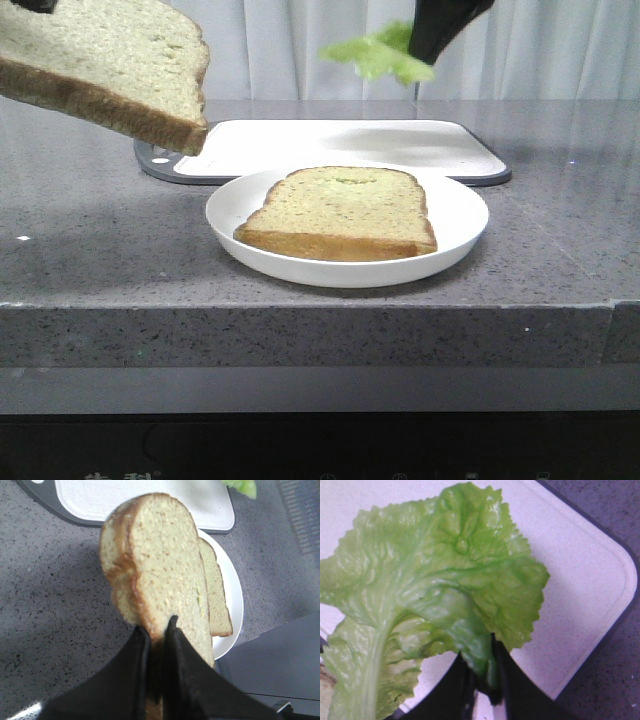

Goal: Left arm grabs bread, right arm adds lettuce
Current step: 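Pinch the lettuce leaf with the right gripper and lift it, then carry the lettuce over the bottom slice and release it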

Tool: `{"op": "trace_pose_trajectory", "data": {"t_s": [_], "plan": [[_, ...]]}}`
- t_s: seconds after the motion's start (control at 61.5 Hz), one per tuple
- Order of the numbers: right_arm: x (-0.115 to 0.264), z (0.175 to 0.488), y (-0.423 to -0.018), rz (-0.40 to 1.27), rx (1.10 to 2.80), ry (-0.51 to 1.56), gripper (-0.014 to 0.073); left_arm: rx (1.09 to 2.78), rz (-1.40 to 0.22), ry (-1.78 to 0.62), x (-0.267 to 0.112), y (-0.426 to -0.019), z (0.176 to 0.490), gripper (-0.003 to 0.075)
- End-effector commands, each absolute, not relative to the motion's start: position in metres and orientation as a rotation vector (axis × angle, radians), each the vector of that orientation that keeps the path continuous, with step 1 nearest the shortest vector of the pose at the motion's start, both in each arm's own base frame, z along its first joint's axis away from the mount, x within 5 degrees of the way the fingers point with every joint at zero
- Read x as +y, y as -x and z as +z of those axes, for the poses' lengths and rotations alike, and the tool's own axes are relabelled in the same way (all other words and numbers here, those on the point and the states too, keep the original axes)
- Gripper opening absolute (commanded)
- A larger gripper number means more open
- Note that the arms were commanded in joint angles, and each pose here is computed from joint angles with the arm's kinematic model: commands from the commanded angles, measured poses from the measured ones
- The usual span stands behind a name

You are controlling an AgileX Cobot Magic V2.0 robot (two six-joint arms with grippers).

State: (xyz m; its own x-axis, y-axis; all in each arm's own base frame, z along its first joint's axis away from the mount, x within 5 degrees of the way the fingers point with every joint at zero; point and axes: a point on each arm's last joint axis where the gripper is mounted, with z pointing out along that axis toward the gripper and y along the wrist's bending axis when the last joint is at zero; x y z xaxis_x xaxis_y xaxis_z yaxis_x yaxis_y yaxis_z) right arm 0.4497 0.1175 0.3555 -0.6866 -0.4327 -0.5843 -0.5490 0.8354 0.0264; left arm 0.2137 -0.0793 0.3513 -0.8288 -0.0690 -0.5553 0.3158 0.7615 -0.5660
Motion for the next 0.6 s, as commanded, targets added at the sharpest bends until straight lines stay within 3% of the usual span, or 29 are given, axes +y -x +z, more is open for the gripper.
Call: {"op": "trace_pose_trajectory", "data": {"t_s": [0.0, 0.26, 0.585], "plan": [[0.112, 0.403, -0.417, 0.319, 2.400, 0.698, -0.0059, 2.304, -0.939, -0.158, -0.080, -0.213, 0.367, -0.0019], [0.123, 0.408, -0.377, 0.414, 2.415, 0.729, -0.0059, 2.304, -0.939, -0.158, -0.080, -0.213, 0.367, -0.0019], [0.134, 0.361, -0.300, 0.424, 2.368, 0.708, -0.0059, 2.304, -0.939, -0.158, -0.080, -0.213, 0.367, -0.0019]]}}
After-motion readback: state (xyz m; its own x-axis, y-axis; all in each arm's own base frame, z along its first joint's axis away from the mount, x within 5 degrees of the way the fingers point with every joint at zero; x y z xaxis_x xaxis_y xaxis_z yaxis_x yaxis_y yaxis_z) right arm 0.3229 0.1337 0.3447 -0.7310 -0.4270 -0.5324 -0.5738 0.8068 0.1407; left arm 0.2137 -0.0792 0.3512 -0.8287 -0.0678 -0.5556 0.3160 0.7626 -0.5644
